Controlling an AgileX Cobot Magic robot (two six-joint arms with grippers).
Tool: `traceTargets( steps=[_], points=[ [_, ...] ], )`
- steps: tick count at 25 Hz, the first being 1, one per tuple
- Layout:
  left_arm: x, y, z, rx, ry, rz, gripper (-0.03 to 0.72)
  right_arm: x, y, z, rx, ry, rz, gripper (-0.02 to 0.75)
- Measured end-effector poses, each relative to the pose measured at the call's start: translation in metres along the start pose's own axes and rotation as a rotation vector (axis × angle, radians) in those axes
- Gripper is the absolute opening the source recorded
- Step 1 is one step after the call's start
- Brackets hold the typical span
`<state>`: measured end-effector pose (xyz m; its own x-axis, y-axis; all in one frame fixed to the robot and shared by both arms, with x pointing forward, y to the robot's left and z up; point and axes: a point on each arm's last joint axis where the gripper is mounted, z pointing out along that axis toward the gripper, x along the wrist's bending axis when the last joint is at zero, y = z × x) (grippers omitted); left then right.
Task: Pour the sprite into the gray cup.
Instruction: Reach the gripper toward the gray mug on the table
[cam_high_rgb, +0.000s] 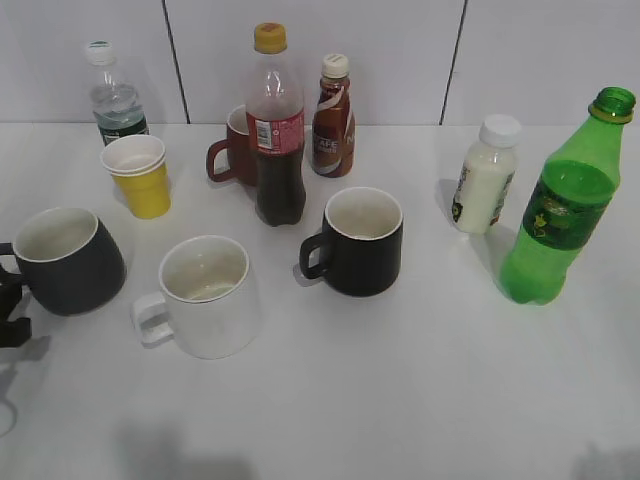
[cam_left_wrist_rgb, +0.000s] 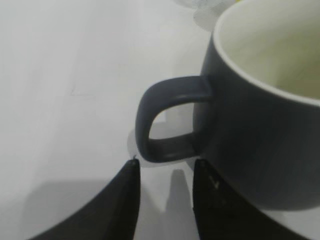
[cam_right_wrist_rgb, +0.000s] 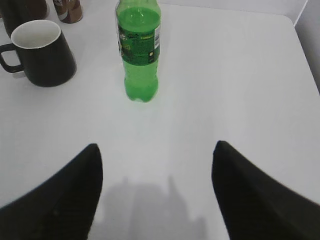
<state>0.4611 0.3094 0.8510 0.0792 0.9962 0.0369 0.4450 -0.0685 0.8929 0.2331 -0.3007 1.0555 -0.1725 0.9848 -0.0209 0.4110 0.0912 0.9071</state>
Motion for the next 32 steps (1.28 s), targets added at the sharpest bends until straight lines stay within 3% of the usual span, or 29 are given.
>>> traceTargets(
  steps=[21, 23, 27, 32],
  points=[
    [0.009, 0.015, 0.044, -0.094, -0.032, 0.031, 0.275, 0.000, 0.000, 0.000, 0.000, 0.000, 0.000, 0.511],
    [0.009, 0.016, 0.048, -0.100, -0.045, 0.038, 0.242, 0.000, 0.000, 0.000, 0.000, 0.000, 0.000, 0.511],
    [0.008, 0.015, 0.050, -0.095, -0.054, 0.049, 0.064, 0.000, 0.000, 0.000, 0.000, 0.000, 0.000, 0.511],
    [0.008, 0.016, 0.046, -0.091, -0.056, 0.052, 0.057, 0.002, 0.000, 0.000, 0.000, 0.020, 0.010, 0.511]
  ],
)
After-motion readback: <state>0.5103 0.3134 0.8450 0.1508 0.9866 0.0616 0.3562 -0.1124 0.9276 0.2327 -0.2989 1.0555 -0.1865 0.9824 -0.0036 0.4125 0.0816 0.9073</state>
